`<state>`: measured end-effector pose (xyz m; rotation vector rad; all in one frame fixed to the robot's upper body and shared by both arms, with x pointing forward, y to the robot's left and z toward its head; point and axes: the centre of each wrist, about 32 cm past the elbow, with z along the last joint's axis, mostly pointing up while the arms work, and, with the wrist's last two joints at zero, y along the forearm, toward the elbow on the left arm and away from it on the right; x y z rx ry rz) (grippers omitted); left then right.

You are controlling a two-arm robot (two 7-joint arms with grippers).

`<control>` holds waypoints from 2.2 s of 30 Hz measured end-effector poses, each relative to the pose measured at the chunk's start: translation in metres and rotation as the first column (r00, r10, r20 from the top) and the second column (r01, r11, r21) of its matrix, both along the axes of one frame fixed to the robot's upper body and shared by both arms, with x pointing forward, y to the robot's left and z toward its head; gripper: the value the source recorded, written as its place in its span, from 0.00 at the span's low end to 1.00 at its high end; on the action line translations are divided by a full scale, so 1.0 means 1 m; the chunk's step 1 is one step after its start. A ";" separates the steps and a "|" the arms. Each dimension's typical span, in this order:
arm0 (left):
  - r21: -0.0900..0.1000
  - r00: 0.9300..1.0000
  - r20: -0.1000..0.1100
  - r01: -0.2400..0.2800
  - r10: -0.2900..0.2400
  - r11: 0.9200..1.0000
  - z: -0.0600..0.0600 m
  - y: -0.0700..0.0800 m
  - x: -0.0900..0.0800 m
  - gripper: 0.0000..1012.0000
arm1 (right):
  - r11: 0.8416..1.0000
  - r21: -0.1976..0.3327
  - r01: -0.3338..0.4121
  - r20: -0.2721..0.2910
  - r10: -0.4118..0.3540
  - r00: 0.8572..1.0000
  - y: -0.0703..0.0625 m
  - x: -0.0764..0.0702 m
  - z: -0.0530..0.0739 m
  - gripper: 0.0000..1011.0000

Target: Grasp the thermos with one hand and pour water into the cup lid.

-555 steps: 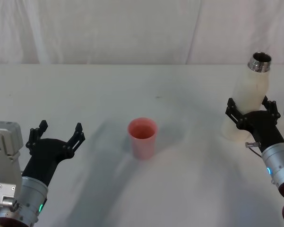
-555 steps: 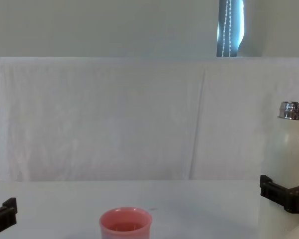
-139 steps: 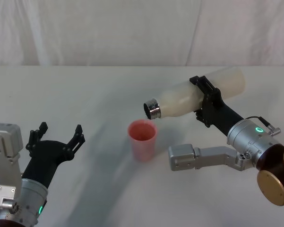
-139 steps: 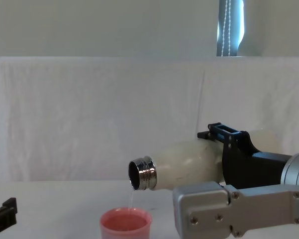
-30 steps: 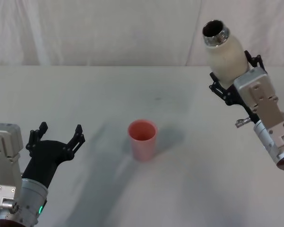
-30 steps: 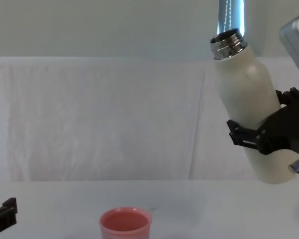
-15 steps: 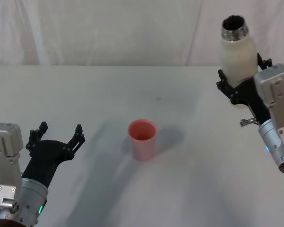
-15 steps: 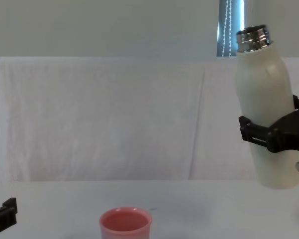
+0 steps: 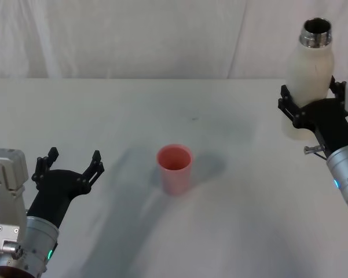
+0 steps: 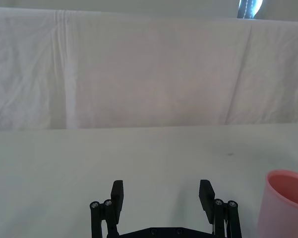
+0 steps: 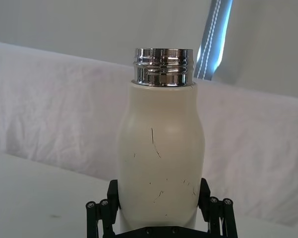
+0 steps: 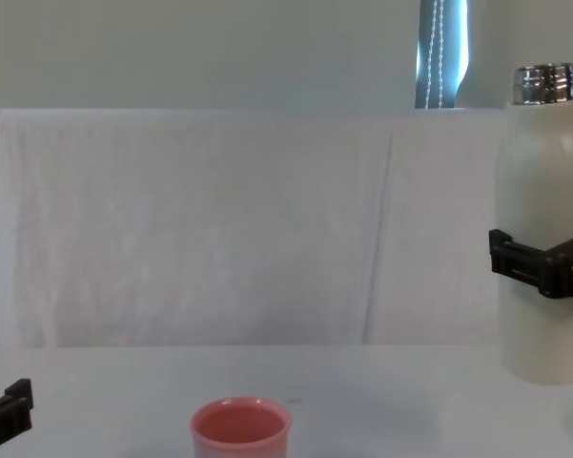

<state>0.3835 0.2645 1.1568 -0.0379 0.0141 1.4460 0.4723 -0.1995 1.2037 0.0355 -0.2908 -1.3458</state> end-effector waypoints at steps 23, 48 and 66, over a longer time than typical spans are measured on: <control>0.000 1.000 0.000 0.000 0.000 1.000 0.000 0.000 0.000 0.99 | 0.996 0.084 0.005 -0.068 0.001 0.998 -0.011 -0.009 -0.022 0.95; 0.000 1.000 0.000 0.000 0.000 1.000 0.000 0.000 0.000 0.99 | 0.992 0.113 -0.049 -0.077 0.058 0.995 -0.007 -0.014 -0.050 0.95; 0.000 1.000 0.000 0.000 0.000 1.000 0.000 0.000 0.000 0.99 | 0.991 0.118 -0.069 -0.080 0.078 0.994 -0.005 -0.016 -0.056 0.95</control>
